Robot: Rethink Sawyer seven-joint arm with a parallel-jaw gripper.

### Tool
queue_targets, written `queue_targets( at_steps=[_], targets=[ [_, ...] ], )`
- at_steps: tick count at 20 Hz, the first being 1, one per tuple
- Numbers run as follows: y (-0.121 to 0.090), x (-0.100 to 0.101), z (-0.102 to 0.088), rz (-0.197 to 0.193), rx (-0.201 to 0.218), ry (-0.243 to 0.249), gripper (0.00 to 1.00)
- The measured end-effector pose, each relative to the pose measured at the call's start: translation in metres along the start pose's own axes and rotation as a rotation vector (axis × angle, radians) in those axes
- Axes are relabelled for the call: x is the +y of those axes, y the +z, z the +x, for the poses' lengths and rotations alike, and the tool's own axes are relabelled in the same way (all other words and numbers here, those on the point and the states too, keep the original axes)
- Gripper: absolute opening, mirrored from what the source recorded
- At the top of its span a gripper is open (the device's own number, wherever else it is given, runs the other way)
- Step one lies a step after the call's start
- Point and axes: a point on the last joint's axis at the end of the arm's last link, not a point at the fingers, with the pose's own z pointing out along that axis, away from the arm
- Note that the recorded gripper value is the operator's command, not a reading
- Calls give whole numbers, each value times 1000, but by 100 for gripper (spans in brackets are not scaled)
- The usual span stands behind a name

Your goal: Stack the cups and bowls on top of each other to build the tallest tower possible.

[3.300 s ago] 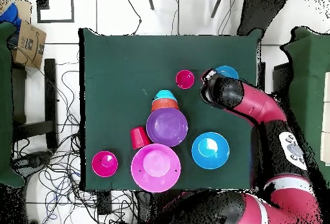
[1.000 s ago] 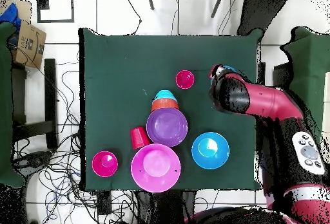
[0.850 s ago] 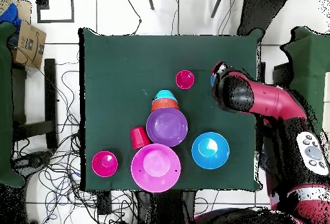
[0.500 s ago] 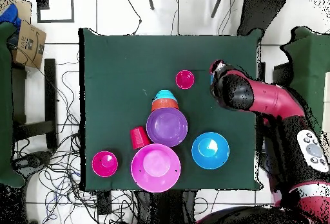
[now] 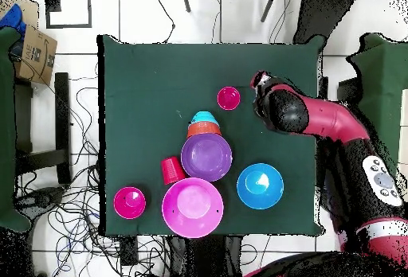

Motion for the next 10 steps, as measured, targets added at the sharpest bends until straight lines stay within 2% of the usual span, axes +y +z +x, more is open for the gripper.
queue_targets(
  at_steps=[10],
  targets=[
    [9,21,20,2,9,-99,100]
  ],
)
